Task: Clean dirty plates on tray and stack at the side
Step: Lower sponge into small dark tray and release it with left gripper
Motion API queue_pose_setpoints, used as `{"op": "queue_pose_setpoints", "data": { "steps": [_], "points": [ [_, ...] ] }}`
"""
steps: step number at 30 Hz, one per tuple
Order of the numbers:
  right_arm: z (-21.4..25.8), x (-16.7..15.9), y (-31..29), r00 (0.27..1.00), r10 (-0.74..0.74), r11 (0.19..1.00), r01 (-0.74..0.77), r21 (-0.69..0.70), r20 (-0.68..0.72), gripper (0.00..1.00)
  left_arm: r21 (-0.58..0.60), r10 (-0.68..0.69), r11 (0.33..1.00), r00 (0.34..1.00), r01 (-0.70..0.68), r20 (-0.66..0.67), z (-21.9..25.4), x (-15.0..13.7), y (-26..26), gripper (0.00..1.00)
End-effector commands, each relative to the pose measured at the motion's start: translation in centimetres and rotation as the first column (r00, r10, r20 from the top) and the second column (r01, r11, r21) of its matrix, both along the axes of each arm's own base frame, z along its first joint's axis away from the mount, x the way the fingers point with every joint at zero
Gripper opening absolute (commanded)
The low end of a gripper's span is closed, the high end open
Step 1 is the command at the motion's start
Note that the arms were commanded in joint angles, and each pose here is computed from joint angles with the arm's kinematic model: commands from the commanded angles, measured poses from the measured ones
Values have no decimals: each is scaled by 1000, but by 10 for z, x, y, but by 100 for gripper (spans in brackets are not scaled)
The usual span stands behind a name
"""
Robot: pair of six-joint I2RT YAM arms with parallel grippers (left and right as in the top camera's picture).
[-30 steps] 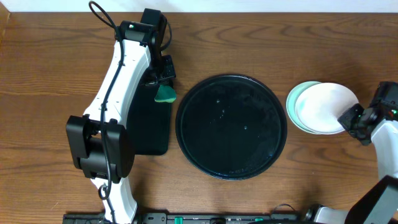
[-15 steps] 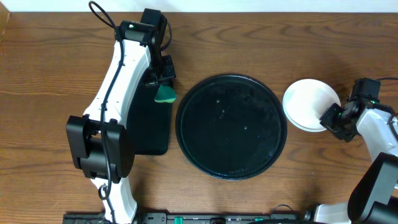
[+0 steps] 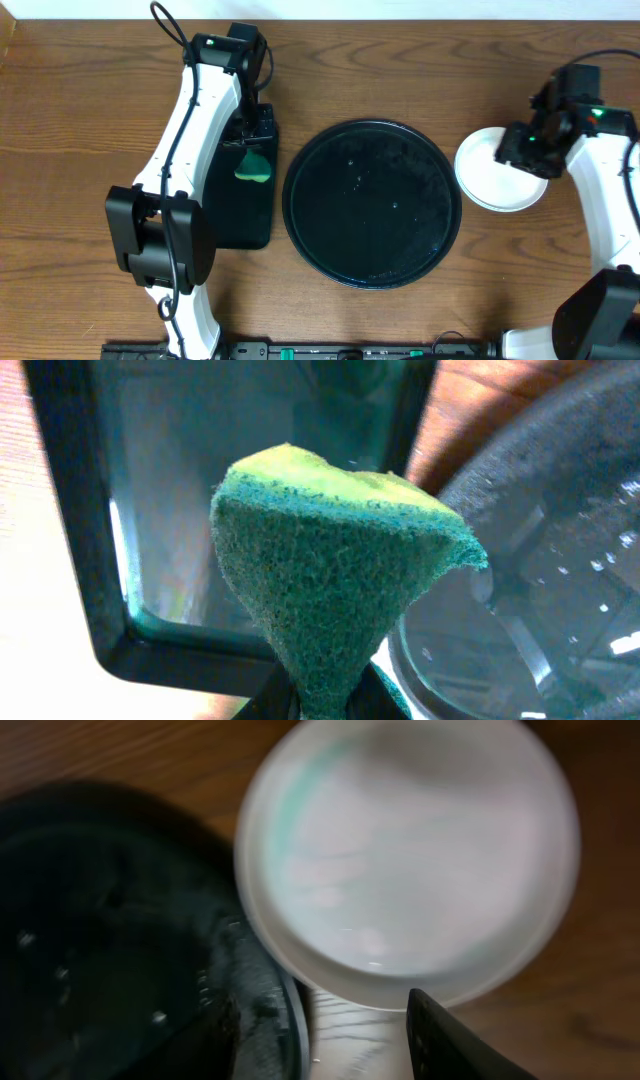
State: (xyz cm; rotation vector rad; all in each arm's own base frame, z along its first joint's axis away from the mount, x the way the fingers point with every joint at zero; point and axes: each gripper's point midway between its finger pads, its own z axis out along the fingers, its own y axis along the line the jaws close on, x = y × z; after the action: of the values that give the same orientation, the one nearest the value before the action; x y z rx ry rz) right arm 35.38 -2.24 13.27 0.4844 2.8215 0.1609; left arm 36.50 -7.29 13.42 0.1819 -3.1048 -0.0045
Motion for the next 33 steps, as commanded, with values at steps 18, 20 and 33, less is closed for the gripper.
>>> {"op": "queue_pose_setpoints", "data": {
  "steps": [18,20,33],
  "points": [
    [6,5,50,981,193,981,-193,-2,30,57,-1,135,991,984,-136,-117,-94,-35,69,16],
    [6,5,50,981,193,981,-193,-1,29,57,-1,132,991,984,-134,-115,-94,-35,69,37],
    [20,2,59,961,272,962,-273,25,42,70,-82,154,985,987,-150,50,-11,-24,59,66]
  ]
}}
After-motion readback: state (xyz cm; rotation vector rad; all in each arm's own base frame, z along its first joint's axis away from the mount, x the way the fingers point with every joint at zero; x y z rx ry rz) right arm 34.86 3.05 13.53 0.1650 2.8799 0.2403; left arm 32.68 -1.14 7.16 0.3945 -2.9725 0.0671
